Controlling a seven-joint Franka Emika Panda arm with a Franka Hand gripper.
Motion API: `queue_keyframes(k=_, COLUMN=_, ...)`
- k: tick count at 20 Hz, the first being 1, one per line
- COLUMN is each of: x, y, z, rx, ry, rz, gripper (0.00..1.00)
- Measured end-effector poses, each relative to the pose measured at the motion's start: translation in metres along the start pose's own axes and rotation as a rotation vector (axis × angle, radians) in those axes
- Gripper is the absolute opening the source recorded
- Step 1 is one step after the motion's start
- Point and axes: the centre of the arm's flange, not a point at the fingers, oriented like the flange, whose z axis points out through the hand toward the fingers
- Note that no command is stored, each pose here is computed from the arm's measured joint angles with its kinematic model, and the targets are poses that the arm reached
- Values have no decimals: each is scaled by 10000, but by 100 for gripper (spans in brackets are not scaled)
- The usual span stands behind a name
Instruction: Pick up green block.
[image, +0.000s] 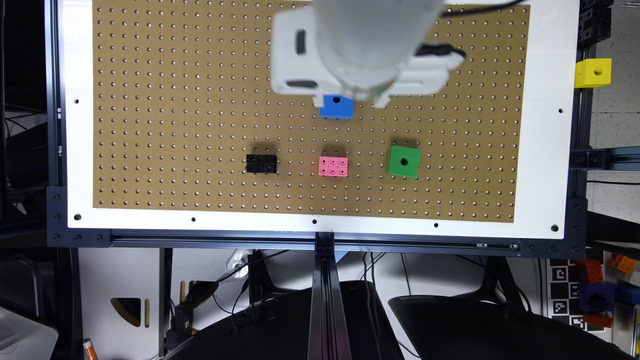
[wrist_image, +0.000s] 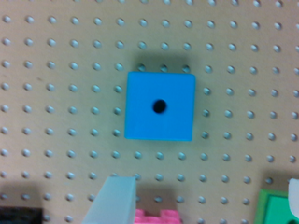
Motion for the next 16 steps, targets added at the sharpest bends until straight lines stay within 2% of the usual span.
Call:
queue_keyframes(k=2, x=-12, y=-123, z=41, rx=27, ry=-48, rz=2, gripper=100)
queue_keyframes(k=5, x=14, y=-160, z=54, rx=48, ry=-56, rz=11, gripper=100)
queue_keyframes(k=7, x=7, y=-179, z=38, rx=80, ry=-38, rz=-3, gripper=100)
queue_keyframes(k=10, x=-48, y=-261, z=9, rx=161, ry=-20, rz=-35, gripper=100)
queue_keyframes(k=16, x=-139, y=-492, z=13, rx=320, ry=-70, rz=-40, gripper=100)
